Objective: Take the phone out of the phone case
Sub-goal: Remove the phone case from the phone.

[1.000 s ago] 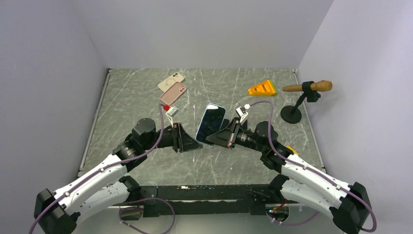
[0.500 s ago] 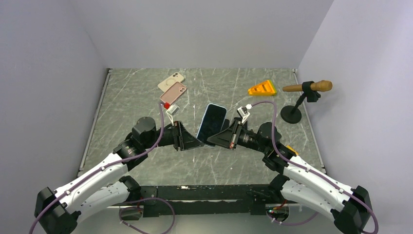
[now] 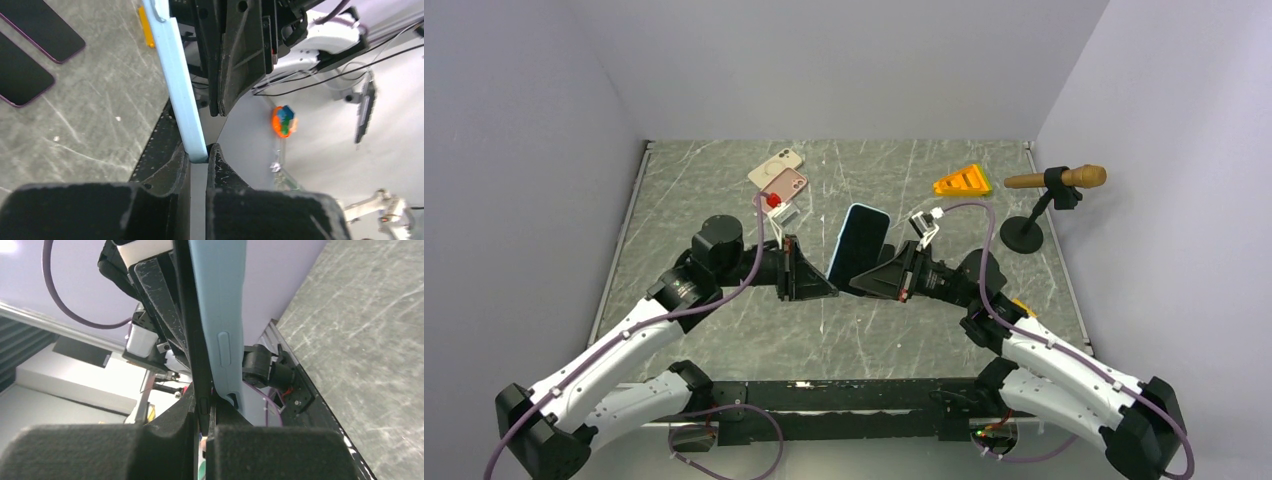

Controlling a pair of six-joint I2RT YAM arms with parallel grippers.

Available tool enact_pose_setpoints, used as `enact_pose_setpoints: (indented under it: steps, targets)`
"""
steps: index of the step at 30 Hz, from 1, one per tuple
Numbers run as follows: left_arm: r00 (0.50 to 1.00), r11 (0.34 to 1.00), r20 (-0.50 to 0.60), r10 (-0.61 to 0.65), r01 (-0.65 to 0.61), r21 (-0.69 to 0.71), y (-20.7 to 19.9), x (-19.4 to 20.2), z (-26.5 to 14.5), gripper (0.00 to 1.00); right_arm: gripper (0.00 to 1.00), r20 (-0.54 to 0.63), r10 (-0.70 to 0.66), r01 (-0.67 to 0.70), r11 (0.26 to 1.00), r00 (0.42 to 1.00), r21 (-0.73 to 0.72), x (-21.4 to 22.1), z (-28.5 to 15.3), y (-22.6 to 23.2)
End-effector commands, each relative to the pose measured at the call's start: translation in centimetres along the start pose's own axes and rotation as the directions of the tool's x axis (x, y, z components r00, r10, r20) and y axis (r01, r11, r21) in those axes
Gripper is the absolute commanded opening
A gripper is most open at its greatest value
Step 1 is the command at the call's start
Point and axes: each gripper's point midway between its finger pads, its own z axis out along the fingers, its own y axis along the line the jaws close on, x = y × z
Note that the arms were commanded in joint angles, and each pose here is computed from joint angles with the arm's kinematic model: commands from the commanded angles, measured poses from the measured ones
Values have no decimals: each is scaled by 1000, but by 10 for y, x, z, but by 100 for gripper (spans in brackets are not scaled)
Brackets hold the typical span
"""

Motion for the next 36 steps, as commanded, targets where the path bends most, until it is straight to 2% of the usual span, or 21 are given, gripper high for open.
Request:
enact_pose_setpoints:
  steps: [1,3,5,12,19,22,25,26,28,30,31,32,34,36]
  targets:
    - [975,939,-47,217,-221,-263,54,-2,-11,0,0,-131,9,-49,951,991,-306,19,-15,73]
    - [975,917,-44,216,-218,-334,68,-4,-18,0,0,-138,17,-61,944,990,-323,20,-16,75]
    - [978,917,-39,206,-207,-341,73,-2,-21,0,0,-126,27,-68,940,992,-334,19,-17,76]
    - [985,945,17,171,-159,-285,73,13,-20,0,0,-86,56,-82,936,995,-342,11,-16,77]
    - [970,966,179,167,-125,-227,65,11,-25,0,0,-82,124,-146,909,989,-391,5,-15,82]
    - [970,961,189,154,-103,-255,69,11,-28,0,0,-90,129,-154,906,988,-395,5,-14,82]
    - [973,976,176,146,-113,-185,55,11,-25,0,0,-87,115,-138,932,990,-335,5,-6,72]
    - [978,983,155,141,-120,-137,45,15,-23,9,0,-82,112,-132,940,990,-313,5,-5,68]
    - [975,987,150,163,-159,-36,24,15,-23,37,0,-64,113,-127,948,992,-291,2,-3,65]
    - [971,987,182,158,-162,5,15,16,-26,61,0,-36,134,-138,955,990,-263,-3,0,60]
    - [966,987,210,151,-158,14,12,16,-29,80,0,-19,146,-146,957,989,-249,-5,1,57]
    - [961,988,236,144,-152,15,12,18,-31,91,0,-9,163,-160,958,987,-237,-8,3,53]
    - [946,988,296,135,-149,27,7,12,-35,97,0,3,202,-196,953,979,-233,-11,6,48]
    - [935,988,329,129,-148,35,1,7,-34,96,0,14,226,-216,945,974,-246,-15,10,48]
